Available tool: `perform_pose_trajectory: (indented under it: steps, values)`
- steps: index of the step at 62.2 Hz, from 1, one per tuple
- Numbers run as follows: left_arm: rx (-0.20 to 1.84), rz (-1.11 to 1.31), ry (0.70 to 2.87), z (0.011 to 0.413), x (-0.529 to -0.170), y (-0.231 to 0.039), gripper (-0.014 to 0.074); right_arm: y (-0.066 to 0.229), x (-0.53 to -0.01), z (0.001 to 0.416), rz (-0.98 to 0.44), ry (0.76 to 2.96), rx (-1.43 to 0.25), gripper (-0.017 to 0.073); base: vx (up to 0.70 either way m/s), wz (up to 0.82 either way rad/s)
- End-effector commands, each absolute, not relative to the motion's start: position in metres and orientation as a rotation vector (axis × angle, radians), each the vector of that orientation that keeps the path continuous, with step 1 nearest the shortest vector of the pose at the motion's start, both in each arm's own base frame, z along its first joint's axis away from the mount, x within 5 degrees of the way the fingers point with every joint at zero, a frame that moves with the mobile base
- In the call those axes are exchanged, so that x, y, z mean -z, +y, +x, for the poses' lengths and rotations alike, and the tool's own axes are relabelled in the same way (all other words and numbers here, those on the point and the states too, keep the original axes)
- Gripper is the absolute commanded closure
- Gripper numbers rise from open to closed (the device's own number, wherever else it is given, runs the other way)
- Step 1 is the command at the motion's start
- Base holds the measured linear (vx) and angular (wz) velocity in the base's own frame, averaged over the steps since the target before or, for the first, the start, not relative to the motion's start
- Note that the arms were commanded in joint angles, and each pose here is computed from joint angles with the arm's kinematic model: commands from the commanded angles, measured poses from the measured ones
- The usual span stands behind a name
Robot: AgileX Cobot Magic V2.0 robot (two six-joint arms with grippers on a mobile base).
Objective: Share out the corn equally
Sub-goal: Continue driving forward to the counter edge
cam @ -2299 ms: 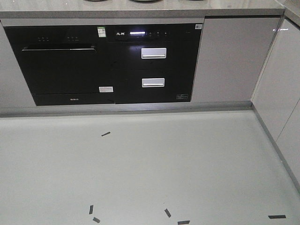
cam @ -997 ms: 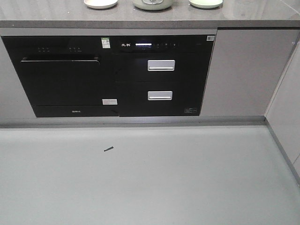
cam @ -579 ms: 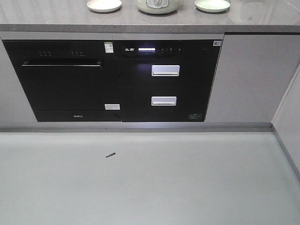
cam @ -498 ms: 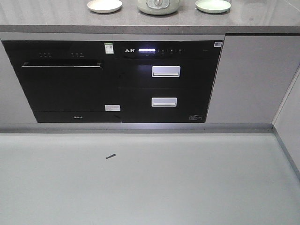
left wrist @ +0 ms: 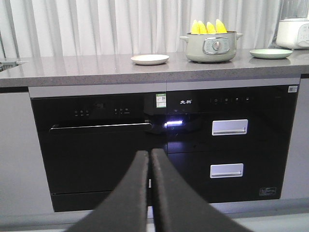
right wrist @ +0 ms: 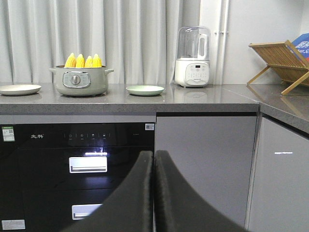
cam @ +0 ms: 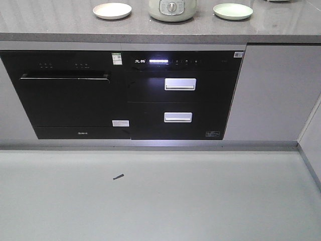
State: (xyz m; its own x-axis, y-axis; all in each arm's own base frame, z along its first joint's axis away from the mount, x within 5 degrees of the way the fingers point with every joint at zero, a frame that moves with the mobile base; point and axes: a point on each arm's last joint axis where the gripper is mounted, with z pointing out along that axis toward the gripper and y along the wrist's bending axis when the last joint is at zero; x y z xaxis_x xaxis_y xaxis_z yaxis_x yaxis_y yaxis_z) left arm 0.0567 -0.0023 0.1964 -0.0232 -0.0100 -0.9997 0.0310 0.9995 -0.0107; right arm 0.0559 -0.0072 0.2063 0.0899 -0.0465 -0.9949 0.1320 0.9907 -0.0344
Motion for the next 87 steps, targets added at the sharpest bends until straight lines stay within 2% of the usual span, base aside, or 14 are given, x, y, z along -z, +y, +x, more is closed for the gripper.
perform_pose_trajectory:
  steps: [1,87]
  values:
    - [0.031,0.0,1.521,0.056,-0.1986,-0.0012,0.06,-0.007,-0.2113,0.055,0.061,1.399,0.143,0.0562,0.13,0.01]
    - [0.031,0.0,1.521,0.056,-0.1986,-0.0012,0.06,-0.007,-0.2113,0.055,0.061,1.399,0.143,0.0562,0.07,-0.02]
